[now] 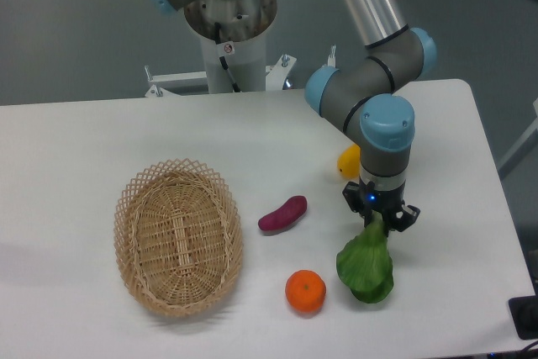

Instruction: Place the green vegetable on the table

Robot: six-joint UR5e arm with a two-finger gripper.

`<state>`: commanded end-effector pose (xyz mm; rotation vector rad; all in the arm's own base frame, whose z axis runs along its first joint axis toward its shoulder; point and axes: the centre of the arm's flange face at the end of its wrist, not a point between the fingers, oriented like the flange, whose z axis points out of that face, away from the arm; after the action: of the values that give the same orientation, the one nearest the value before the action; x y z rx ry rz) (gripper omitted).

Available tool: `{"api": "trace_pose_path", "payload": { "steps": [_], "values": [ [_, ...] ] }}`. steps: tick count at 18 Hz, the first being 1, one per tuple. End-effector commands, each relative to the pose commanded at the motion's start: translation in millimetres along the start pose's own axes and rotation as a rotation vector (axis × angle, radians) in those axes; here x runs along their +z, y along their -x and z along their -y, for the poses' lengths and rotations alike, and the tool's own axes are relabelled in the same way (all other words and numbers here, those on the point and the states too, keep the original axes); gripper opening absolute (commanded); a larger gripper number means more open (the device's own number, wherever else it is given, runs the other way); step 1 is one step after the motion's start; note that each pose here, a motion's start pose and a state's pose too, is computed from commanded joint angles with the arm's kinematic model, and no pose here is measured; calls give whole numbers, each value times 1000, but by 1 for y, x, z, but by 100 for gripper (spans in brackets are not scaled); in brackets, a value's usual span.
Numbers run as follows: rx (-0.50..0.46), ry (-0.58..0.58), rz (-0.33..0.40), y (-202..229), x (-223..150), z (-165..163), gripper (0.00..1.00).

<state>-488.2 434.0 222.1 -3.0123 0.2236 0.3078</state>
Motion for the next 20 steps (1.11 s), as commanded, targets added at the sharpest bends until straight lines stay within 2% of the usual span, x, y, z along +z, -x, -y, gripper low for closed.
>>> {"api": "trace_pose_path", "payload": {
  "steps": [9, 11, 17, 20],
  "values": [
    [-71, -30, 76, 8, -51, 0, 100],
    [-71, -47, 118, 16, -77, -1, 100],
    [-112, -50, 209, 40, -142, -41, 100],
    [-47, -28, 185, 45, -162, -50, 100]
  ]
}}
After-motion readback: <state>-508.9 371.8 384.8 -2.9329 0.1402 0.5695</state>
